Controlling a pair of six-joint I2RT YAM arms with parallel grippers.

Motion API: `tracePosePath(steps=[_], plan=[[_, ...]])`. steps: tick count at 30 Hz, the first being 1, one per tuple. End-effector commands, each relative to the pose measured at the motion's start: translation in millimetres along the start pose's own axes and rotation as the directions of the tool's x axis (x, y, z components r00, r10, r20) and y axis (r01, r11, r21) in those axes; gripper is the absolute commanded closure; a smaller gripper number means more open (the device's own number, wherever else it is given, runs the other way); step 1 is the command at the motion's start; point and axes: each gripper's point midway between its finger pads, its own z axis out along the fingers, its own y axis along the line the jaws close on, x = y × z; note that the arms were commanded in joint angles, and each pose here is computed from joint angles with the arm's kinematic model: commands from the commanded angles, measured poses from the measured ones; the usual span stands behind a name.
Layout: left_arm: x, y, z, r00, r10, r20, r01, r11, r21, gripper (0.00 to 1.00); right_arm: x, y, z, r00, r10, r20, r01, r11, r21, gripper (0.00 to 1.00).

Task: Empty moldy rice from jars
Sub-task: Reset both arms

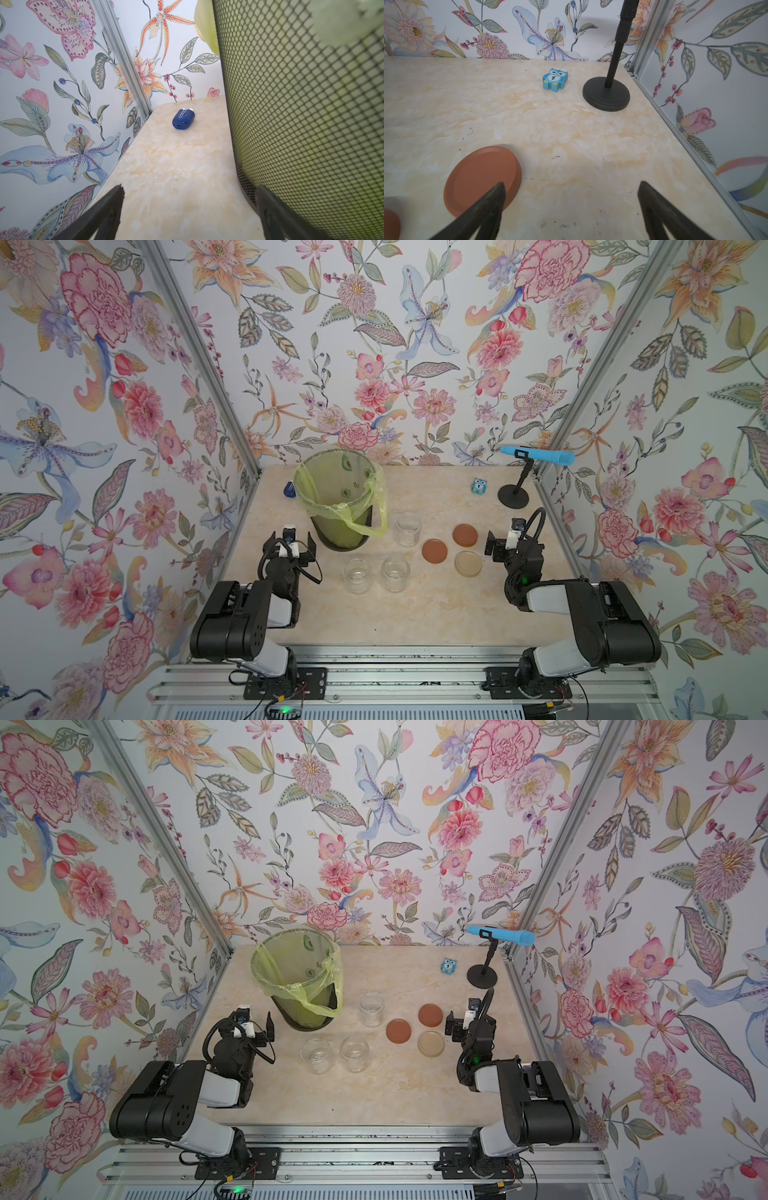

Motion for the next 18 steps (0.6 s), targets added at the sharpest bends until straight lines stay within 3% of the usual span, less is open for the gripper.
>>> tracePosePath(steps=[1, 5, 8, 10, 18], plan=[[-13, 0, 3, 0.999, -0.006, 0.050, 0.005, 1.000, 0.003, 0.00, -11, -5, 1, 0.999, -0.012, 0.046, 0.011, 0.999, 0.032, 0.00], [-13, 0, 3, 0.999, -0.005, 0.050, 0.005, 1.000, 0.004, 0.00, -7, -2, 4, 1.000, 0.007, 0.029, -0.006, 1.000, -0.025, 0.00], [-12, 0, 3, 0.999, -0.005, 0.049, 0.005, 1.000, 0.004, 0.00, -6, -2, -5, 0.995, -0.016, 0.095, 0.015, 1.000, 0.018, 0.00], [-12, 0, 3, 0.999, -0.005, 0.048, 0.005, 1.000, 0.004, 0.00, -3, -5, -1, 0.999, 0.004, 0.052, -0.005, 1.000, 0.007, 0.00], [-12, -1, 4, 0.999, -0.002, 0.045, 0.002, 1.000, 0.008, 0.00, -3, -6, 0, 0.998, 0.011, 0.058, -0.011, 1.000, 0.006, 0.00]])
